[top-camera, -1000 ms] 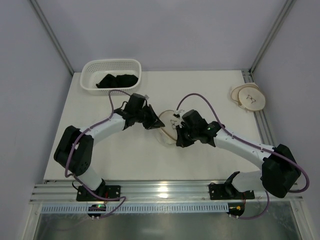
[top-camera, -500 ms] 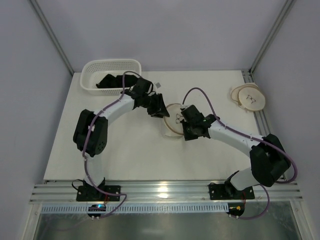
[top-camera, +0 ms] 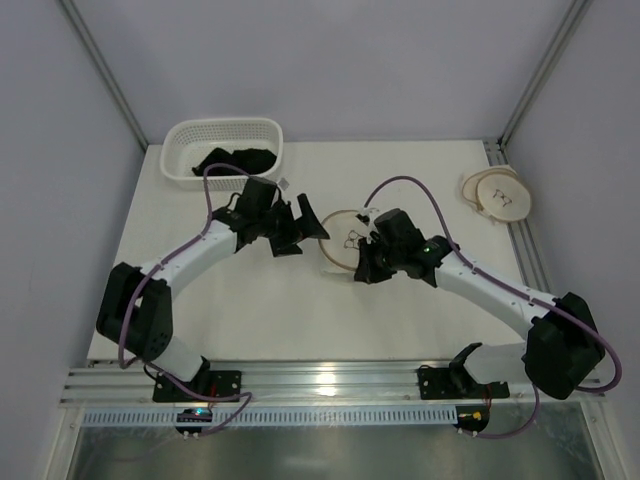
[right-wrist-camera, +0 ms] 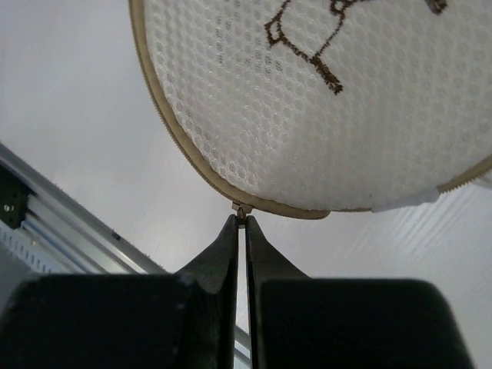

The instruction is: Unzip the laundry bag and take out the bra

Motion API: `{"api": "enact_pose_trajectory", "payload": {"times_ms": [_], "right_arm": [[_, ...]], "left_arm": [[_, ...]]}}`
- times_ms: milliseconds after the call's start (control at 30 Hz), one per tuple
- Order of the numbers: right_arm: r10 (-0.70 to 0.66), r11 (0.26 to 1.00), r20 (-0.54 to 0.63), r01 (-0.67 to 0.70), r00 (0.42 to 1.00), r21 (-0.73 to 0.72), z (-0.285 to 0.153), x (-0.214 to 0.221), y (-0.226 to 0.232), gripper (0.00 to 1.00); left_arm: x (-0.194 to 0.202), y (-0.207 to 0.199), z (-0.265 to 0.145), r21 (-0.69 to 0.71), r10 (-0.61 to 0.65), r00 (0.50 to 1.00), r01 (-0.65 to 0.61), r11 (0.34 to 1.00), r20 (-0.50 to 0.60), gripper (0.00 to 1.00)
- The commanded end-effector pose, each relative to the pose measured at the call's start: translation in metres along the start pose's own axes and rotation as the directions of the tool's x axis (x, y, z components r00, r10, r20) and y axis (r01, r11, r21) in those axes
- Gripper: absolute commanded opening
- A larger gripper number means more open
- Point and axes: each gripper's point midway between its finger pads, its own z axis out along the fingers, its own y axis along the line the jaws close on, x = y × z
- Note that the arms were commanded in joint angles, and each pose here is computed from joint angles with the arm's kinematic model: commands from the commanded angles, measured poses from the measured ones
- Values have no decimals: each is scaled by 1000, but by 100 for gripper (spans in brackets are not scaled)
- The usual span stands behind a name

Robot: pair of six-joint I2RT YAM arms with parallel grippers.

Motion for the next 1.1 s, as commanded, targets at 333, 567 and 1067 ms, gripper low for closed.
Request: {"api": "enact_pose_trajectory", "payload": {"times_ms": [333, 567, 1067], "right_arm": [[-101, 965, -1, 98, 995, -243, 7, -5, 54, 4], [-105, 972, -6, 101, 994, -213, 7, -3, 50, 4], [-34, 997, -52, 38, 998, 74, 2, 17, -3, 4]], "left_arm": [[37, -35, 12, 112, -129, 991, 125, 986, 29, 98], [34, -39, 26, 139, -147, 988, 140, 980, 42, 42], [33, -33, 18, 109, -156, 985, 147, 983, 77, 0]]}}
